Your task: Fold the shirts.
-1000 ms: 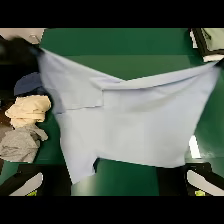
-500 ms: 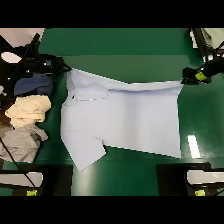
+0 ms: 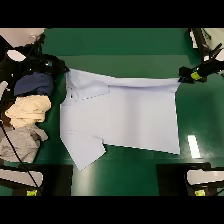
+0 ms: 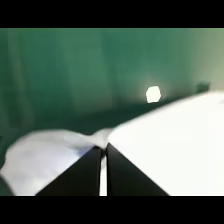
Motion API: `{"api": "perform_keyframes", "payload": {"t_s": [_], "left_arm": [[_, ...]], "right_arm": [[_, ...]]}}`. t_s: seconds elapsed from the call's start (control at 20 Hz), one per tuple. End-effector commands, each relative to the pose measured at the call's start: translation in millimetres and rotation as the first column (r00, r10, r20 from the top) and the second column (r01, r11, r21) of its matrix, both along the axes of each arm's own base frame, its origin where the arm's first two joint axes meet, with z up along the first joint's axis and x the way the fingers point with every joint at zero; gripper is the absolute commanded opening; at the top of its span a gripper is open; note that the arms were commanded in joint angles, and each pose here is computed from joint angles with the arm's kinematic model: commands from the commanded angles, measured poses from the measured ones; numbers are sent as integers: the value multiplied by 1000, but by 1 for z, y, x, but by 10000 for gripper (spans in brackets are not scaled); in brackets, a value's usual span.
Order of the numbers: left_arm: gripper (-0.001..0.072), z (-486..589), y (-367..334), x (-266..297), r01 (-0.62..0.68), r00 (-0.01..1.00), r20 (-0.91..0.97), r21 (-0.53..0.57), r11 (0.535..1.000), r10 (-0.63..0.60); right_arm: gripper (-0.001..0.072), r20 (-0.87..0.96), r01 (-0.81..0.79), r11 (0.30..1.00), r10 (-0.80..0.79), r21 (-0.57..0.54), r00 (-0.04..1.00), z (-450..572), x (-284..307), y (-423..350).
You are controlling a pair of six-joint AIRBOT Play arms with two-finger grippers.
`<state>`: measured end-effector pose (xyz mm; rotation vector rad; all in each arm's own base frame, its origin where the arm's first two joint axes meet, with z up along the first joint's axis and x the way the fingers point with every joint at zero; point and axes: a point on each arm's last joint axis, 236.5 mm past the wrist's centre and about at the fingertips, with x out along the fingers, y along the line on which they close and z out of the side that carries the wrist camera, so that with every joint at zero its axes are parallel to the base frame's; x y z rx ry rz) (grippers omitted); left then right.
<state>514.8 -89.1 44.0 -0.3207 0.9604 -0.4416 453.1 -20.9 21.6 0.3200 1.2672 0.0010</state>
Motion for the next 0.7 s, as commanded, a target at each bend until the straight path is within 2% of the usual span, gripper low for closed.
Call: {"api": "perform_keyframes", "payload": {"t_s": [0.0, 0.2, 0.45, 0.5, 0.55, 0.6, 0.65], "left_arm": [[23, -39, 23, -56, 164, 966, -228, 170, 972, -123], [23, -61, 30, -96, 246, 911, -379, 178, 953, -164], [24, -75, 33, -117, 276, 875, -451, 172, 945, -174], [85, -75, 32, -120, 274, 868, -467, 167, 947, -169], [385, -75, 33, -124, 262, 861, -486, 166, 951, -153], [587, -76, 37, -126, 244, 855, -504, 178, 953, -125], [550, -78, 43, -128, 235, 851, -515, 199, 951, -102]], "right_arm": [[12, -164, -72, 997, 75, 26, 984, -22, -40, 21], [12, -248, -91, 995, 100, 45, 964, -52, -72, 37], [16, -266, -67, 996, 80, 55, 961, -61, -95, 36], [17, -269, -57, 997, 70, 57, 961, -60, -96, 32], [81, -283, -49, 997, 65, 61, 957, -58, -100, 29], [315, -293, -43, 997, 60, 64, 954, -57, -102, 26], [390, -296, -36, 997, 53, 65, 954, -53, -102, 22]]}}
